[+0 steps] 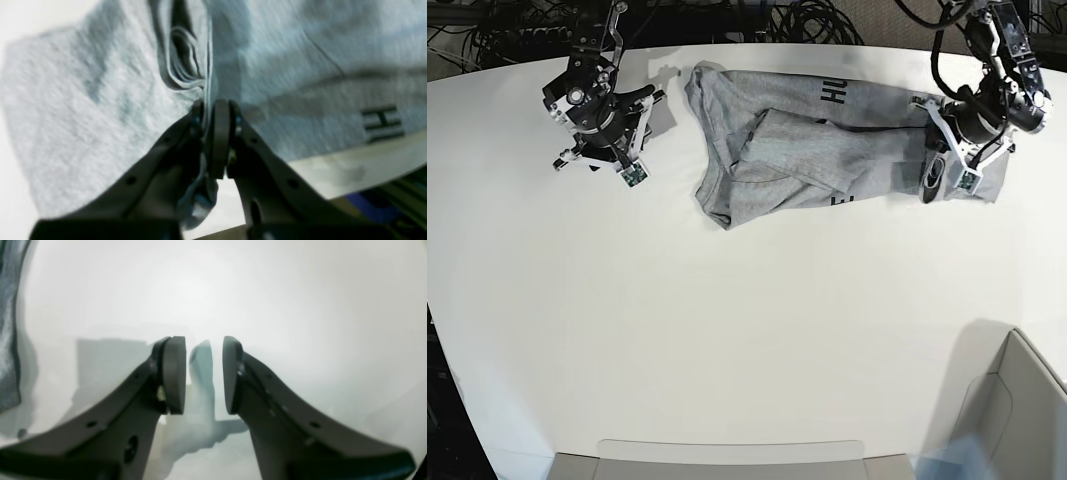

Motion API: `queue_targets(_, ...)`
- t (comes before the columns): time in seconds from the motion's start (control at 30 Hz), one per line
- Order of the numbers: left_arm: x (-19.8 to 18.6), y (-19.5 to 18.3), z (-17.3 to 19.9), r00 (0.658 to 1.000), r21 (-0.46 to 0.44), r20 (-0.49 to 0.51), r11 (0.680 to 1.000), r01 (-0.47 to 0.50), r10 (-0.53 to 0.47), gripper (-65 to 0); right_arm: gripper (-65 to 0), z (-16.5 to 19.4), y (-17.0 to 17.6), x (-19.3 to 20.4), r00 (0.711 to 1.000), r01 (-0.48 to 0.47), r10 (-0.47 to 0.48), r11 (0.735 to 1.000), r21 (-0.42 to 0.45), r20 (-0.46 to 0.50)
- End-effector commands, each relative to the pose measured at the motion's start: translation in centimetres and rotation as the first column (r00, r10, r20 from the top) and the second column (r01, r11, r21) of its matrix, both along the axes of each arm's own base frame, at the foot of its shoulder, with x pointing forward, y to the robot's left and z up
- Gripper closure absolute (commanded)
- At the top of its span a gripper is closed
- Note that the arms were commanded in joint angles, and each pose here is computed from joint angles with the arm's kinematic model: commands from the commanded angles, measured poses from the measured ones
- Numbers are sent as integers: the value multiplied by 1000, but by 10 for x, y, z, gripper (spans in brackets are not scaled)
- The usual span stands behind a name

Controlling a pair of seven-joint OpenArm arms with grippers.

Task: Fold the T-shirt properly
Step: 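Lay the folded end onto the shirt middle with the left gripper, then open both grippers and lift them away from the shirt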

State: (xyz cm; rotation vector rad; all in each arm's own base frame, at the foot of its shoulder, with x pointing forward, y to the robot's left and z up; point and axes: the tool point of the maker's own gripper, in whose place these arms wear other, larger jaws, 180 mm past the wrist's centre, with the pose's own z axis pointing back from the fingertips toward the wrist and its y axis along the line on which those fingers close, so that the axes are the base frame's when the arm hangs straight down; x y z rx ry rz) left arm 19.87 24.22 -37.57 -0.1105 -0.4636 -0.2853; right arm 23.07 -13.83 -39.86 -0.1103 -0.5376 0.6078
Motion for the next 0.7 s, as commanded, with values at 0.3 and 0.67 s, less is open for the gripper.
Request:
queue_targets(0.3,11,-19,6,998,-51,54,999,18,-15,0,-192,10,4,8,999,-18,17,1000,11,41)
queue_targets(0.67,11,-28,4,998,-67,50,997,39,-36,0,-192,10,4,8,999,-18,17,1000,11,43)
